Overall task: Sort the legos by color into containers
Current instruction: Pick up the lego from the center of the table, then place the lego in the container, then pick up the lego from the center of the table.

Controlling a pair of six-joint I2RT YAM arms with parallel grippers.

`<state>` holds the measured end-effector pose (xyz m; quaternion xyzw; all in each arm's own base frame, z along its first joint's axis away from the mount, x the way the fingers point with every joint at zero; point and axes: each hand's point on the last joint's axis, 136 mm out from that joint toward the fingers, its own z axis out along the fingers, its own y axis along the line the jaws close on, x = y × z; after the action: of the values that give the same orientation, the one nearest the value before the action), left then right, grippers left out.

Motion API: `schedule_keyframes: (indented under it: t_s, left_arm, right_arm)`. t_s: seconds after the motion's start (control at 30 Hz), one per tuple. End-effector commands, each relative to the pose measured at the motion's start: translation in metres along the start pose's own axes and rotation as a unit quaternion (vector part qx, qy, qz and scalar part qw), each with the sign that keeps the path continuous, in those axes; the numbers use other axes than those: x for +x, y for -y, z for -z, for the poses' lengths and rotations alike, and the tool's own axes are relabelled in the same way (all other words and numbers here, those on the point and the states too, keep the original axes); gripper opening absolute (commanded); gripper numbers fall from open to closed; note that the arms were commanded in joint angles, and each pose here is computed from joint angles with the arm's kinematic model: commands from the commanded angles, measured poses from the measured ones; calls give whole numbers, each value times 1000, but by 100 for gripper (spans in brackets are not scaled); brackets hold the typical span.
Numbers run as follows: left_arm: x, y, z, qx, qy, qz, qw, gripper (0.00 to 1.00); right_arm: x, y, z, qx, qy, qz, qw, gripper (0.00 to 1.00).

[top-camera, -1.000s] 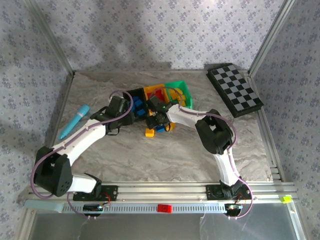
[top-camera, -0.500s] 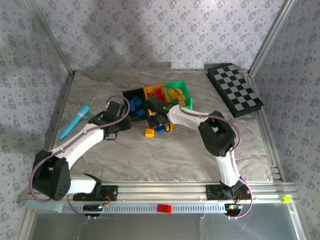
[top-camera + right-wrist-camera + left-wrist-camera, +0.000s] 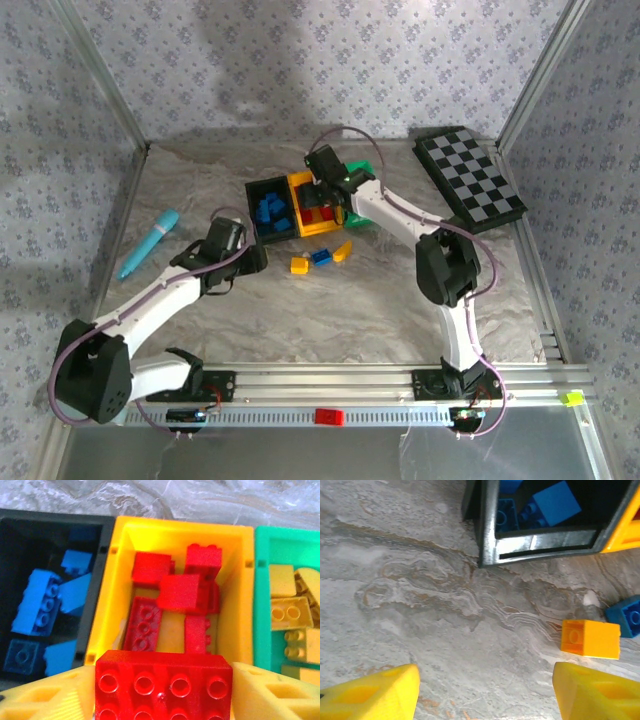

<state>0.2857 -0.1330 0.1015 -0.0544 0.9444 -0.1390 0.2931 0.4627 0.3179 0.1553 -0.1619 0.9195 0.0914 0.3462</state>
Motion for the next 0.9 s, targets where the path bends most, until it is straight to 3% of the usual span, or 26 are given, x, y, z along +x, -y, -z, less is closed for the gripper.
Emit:
schedule_keyframes:
  t_s: [0.0,0.2,0.5,0.7,0.87]
  left_arm:
    - [1,24,2,58,5,-8,998,70]
    - [9,39,-2,78,3,-37,996,72]
    - [14,65,-18,101,-20,-70,992,73]
    - [9,61,-26,82,0,-54,995,72]
    - [3,65,-25,85,5,-54,995,72]
  right_arm:
    - [7,2,-10,-3,-26,5,1000,75]
    - [23,-6,5,-16,-31,14,999,77]
    - [93,0,41,-9,-57,0,998,74]
    - [144,5,42,0,-101,-18,995,70]
    - [161,11,32,22,-118,-24,992,70]
